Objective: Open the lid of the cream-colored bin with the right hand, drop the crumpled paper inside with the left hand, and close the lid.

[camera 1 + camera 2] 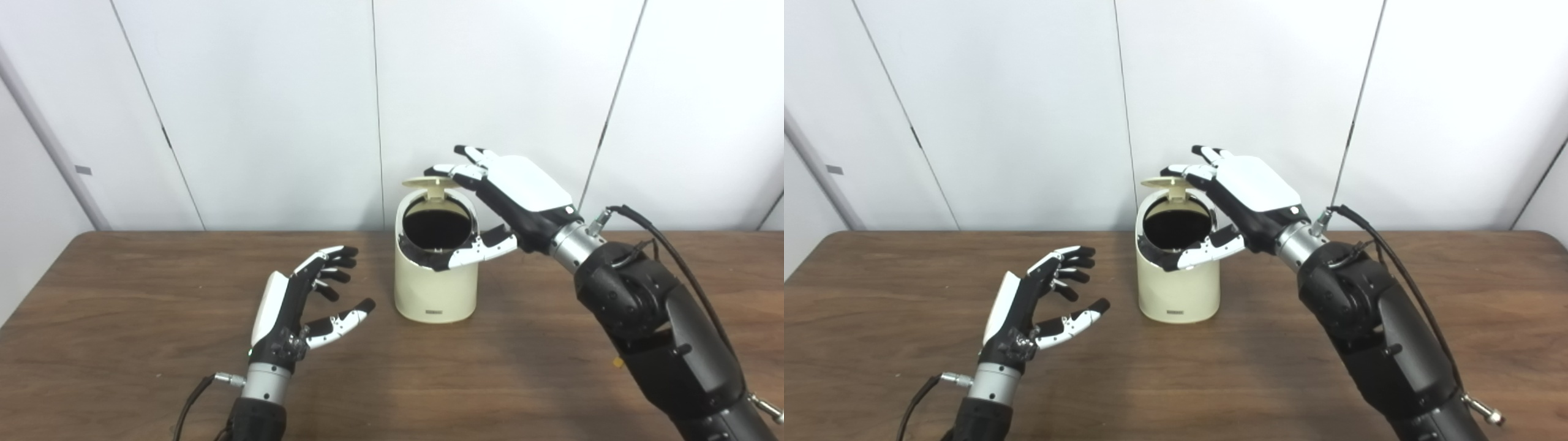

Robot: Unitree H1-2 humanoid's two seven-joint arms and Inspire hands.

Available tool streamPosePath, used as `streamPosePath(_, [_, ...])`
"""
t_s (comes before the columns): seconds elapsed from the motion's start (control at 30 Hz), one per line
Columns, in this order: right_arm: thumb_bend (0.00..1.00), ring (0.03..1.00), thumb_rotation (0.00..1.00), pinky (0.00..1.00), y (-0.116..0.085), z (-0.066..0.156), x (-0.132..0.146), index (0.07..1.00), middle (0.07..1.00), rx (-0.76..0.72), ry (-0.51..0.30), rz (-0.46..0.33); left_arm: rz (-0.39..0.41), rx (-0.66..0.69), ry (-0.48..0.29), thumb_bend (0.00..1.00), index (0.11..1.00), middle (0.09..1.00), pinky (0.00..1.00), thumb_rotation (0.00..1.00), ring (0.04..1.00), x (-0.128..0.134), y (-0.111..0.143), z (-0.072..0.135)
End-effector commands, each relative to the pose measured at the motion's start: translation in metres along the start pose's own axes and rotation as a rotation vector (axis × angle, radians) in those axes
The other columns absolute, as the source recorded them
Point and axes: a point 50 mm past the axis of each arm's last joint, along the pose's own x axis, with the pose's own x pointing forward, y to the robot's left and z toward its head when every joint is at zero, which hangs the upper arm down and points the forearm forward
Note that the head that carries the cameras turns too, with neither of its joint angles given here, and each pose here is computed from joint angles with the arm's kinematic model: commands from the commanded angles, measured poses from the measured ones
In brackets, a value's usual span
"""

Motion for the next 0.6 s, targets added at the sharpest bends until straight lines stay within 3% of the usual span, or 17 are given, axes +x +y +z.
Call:
streamPosePath(0.0, [0.76, 0.989, 0.63, 1.0, -0.022, 0.011, 0.003, 0.823, 0.817, -0.039, -0.066, -0.059, 0.033, 0.007, -0.059, 0.63, 0.759, 0.725, 0.52, 0.13, 0.664, 0.013, 0.005, 0.013])
streamPosePath(0.3, [0.76, 0.944, 0.6, 1.0, -0.015, 0.012, -0.007, 0.764, 0.75, -0.059, -0.11, -0.055, 0.038, -0.002, -0.051, 0.63, 0.756, 0.724, 0.51, 0.12, 0.662, 0.014, 0.007, 0.016])
streamPosePath(0.57, [0.76, 0.921, 0.62, 1.0, -0.009, 0.012, -0.014, 0.75, 0.737, -0.073, -0.099, -0.044, 0.037, -0.004, -0.051, 0.62, 0.754, 0.724, 0.5, 0.09, 0.658, 0.015, 0.007, 0.017])
